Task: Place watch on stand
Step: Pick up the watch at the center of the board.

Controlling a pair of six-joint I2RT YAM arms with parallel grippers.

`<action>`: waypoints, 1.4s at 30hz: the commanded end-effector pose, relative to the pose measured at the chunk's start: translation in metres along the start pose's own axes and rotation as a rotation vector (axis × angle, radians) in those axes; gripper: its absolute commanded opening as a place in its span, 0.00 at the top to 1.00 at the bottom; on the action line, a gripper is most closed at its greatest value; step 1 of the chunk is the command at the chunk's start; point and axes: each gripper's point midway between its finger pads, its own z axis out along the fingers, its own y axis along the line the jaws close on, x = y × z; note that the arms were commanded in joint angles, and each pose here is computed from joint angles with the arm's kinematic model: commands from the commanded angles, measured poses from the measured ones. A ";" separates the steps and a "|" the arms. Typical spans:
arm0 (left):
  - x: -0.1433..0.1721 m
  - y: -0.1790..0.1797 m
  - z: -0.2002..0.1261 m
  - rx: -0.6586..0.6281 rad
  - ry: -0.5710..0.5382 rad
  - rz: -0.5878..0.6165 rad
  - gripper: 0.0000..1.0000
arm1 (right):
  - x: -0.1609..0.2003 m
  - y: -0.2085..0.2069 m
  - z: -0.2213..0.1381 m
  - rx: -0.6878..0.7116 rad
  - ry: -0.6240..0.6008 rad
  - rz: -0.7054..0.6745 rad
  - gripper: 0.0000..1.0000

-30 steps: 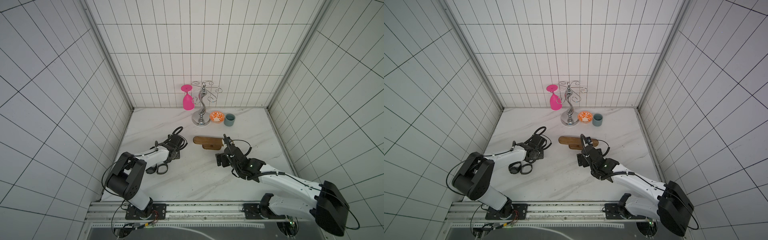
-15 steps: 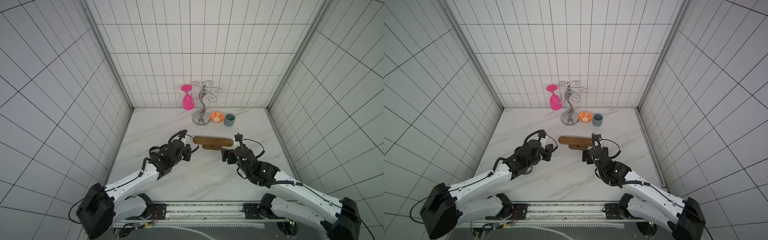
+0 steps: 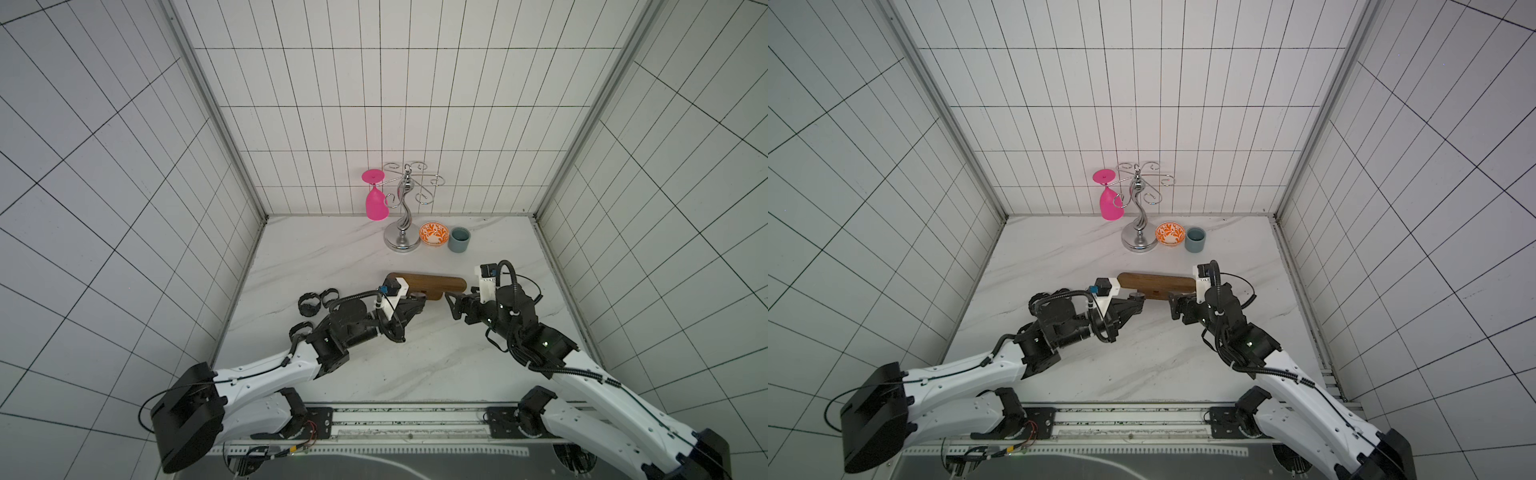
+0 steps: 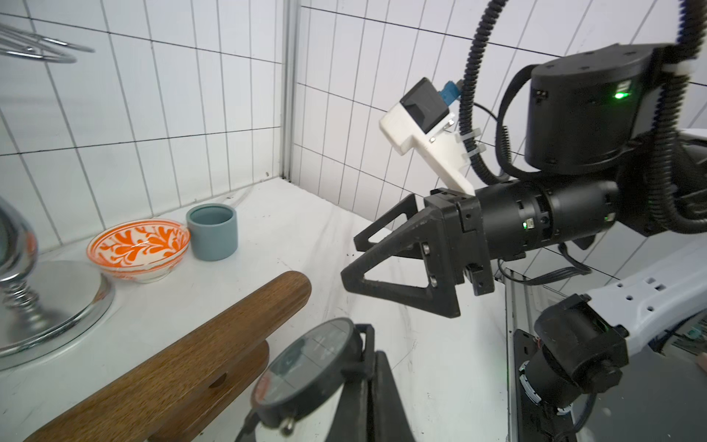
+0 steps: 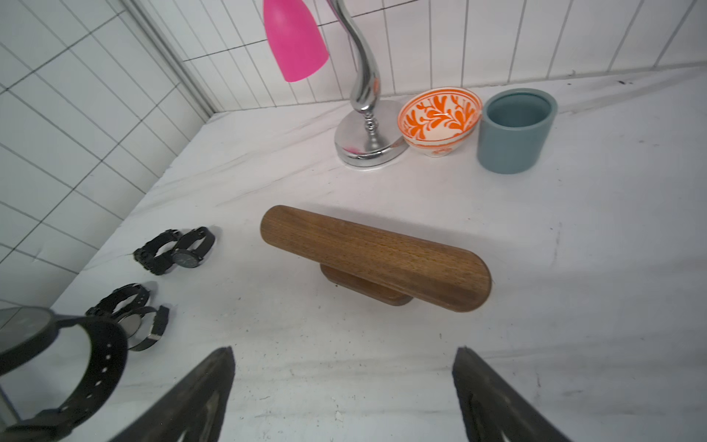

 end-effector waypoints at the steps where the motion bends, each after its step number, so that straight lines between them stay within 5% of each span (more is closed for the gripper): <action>1: -0.028 -0.032 -0.006 0.166 -0.148 0.100 1.00 | 0.012 0.034 -0.003 -0.228 -0.001 -0.045 0.10; 11: -0.031 -0.060 -0.022 0.305 -0.205 0.130 1.00 | 0.019 0.100 -0.021 -0.523 -0.047 -0.140 0.13; 18: -0.031 -0.073 -0.028 0.374 -0.209 0.147 1.00 | 0.023 0.121 -0.025 -0.606 -0.051 -0.176 0.17; 42: -0.034 -0.096 -0.040 0.486 -0.225 0.141 1.00 | 0.025 0.138 -0.053 -0.765 -0.157 -0.227 0.58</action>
